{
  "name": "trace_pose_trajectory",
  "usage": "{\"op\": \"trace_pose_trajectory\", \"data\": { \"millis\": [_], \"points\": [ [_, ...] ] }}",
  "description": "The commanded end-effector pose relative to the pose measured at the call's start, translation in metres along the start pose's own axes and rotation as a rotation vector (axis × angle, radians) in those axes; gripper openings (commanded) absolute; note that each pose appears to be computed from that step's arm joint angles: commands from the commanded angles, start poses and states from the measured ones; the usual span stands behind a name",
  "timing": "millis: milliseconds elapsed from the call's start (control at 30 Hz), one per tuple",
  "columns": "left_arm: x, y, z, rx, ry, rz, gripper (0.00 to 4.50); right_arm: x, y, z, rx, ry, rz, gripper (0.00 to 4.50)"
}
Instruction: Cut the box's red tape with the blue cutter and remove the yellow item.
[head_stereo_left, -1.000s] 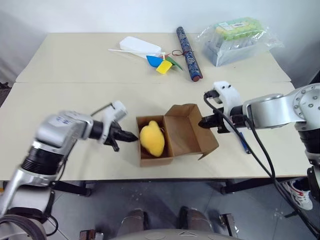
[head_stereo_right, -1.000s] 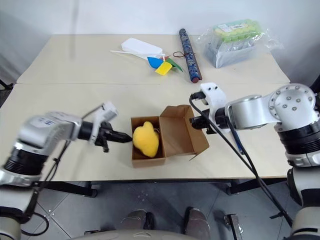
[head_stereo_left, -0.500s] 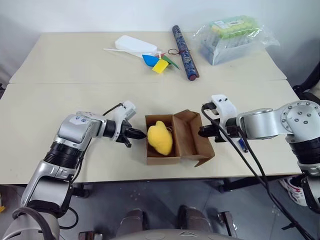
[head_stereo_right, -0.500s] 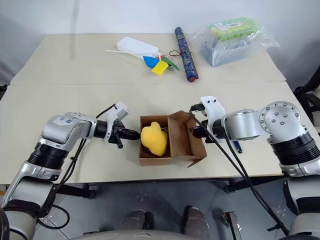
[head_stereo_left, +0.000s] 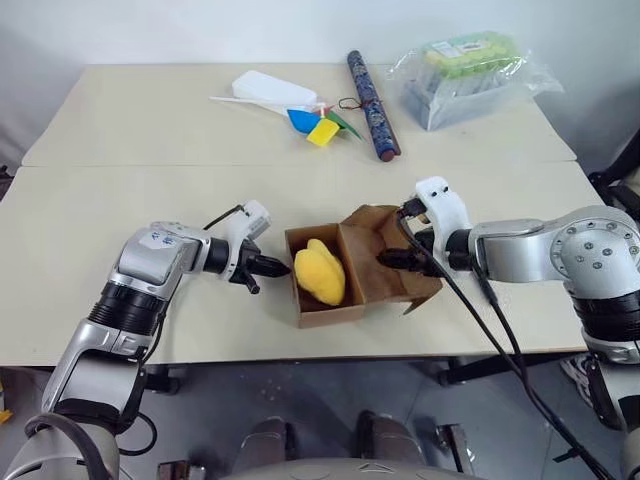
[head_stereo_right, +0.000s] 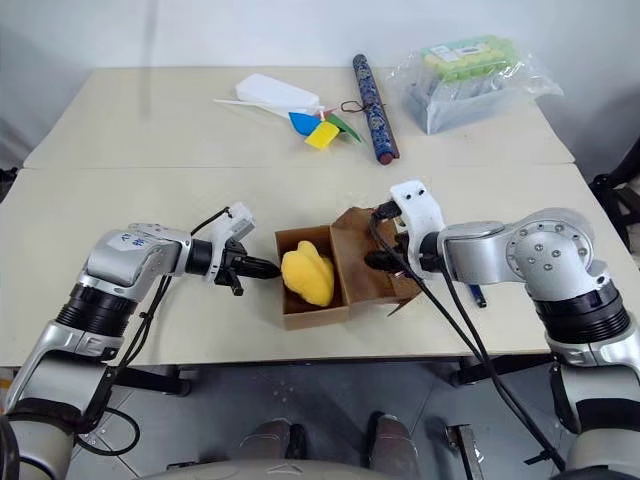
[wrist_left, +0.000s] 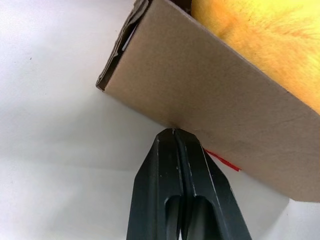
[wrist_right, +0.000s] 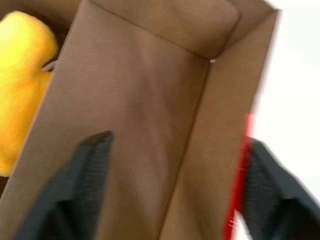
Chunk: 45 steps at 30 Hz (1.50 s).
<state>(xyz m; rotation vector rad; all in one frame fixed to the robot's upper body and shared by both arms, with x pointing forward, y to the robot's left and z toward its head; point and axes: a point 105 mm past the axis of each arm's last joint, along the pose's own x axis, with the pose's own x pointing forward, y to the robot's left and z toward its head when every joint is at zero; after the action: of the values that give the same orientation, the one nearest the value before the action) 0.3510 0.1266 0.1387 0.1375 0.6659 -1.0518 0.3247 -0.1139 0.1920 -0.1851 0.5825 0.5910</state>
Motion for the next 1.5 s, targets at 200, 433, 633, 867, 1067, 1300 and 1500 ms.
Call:
{"op": "trace_pose_trajectory", "data": {
  "millis": [200,433,633,867,1067,1300,1500],
  "points": [
    [-0.002,-0.001,0.012,0.052,-0.014,-0.003,0.0,-0.035,-0.01,0.024,-0.148,-0.131,0.002,4.45],
    [-0.009,0.009,0.01,0.043,-0.017,0.023,0.0,-0.051,-0.025,0.028,-0.2,-0.175,-0.013,4.45],
    [-0.03,0.021,0.016,0.013,-0.078,0.077,0.0,-0.075,-0.025,0.042,-0.306,-0.329,0.058,4.45],
    [-0.07,0.035,0.034,0.048,-0.12,0.205,1.52,-0.105,-0.017,0.032,-0.429,-0.435,0.216,4.5],
    [-0.077,0.009,0.079,0.199,-0.198,0.162,3.35,-0.112,-0.01,0.017,-0.465,-0.465,0.293,4.5],
    [-0.043,-0.051,0.106,0.394,-0.187,-0.074,4.49,-0.132,-0.003,0.009,-0.482,-0.548,0.34,4.5],
    [-0.007,-0.067,0.096,0.527,-0.035,-0.156,4.49,-0.155,-0.003,-0.024,-0.468,-0.544,0.369,4.5]
  ]
}}
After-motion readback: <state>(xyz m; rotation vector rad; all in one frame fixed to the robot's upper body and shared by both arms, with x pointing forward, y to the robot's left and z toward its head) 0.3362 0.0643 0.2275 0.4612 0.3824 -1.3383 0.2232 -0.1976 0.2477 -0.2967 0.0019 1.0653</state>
